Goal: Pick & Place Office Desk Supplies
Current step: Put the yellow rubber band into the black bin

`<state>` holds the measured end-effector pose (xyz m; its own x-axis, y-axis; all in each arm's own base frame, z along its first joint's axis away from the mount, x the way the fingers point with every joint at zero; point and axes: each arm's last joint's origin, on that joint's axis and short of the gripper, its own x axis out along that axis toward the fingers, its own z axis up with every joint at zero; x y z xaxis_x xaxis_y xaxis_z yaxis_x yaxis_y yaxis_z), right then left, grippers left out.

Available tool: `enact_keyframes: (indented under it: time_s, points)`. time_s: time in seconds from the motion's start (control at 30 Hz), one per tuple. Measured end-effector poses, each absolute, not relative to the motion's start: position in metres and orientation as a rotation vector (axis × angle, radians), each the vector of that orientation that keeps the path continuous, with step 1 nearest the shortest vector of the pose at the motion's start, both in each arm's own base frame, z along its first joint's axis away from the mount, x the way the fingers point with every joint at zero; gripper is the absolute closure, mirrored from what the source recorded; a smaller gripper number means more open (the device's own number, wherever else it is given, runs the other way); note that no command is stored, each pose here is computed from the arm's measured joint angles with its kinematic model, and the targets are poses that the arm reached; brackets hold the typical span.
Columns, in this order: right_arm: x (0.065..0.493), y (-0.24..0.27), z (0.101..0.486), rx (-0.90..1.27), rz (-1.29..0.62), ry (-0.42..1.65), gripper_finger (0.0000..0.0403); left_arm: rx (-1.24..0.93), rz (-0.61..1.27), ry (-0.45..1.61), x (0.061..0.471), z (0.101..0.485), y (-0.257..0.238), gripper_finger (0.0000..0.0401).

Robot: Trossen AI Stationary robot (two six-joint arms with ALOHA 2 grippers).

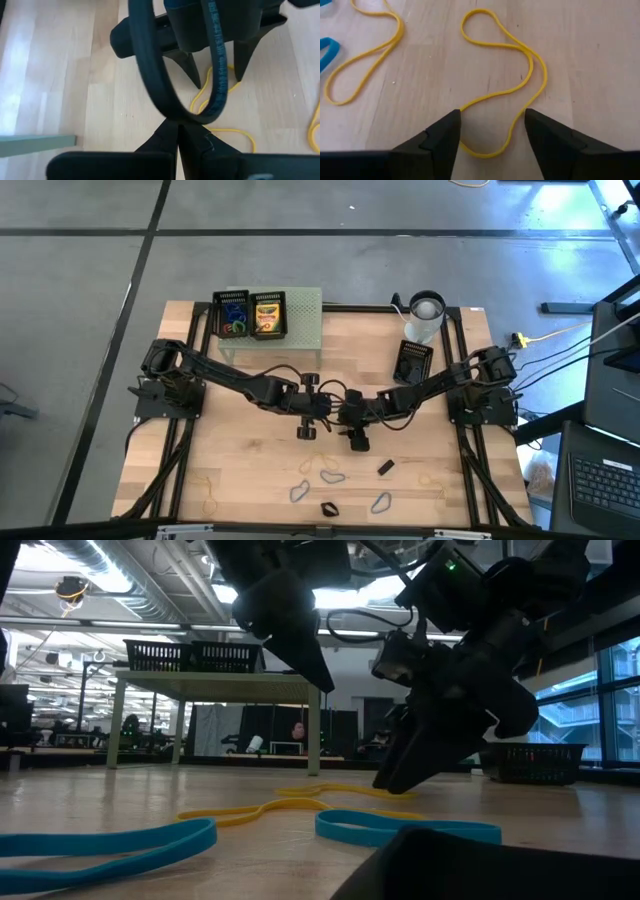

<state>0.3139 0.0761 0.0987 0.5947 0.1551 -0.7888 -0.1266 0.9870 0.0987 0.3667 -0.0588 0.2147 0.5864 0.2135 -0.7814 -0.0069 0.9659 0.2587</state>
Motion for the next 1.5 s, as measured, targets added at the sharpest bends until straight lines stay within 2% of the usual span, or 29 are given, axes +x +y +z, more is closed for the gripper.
enact_keyframes:
  time_s: [0.2,0.43,0.8,1.07,1.23,1.5]
  points:
    - [0.314,0.075,0.100,0.060,0.203,0.921,0.0157,0.262,0.119,0.939,0.367,0.215,-0.059,0.0397]
    - [0.315,0.076,0.101,0.181,0.266,0.933,0.0154,0.254,0.121,0.937,0.367,0.215,-0.059,0.0397]
    - [0.311,0.089,0.100,0.026,0.219,0.911,0.0154,0.259,0.111,0.938,0.367,0.215,-0.059,0.0397]
    - [0.310,0.089,0.098,0.016,0.192,0.922,0.0156,0.333,0.079,0.937,0.367,0.216,-0.059,0.0397]
    - [0.311,0.089,0.093,0.028,0.176,0.932,0.0181,0.339,0.077,0.937,0.367,0.216,-0.059,0.0397]
    - [0.312,0.088,0.093,0.021,0.164,0.929,0.0265,0.340,0.077,0.937,0.367,0.216,-0.059,0.0397]
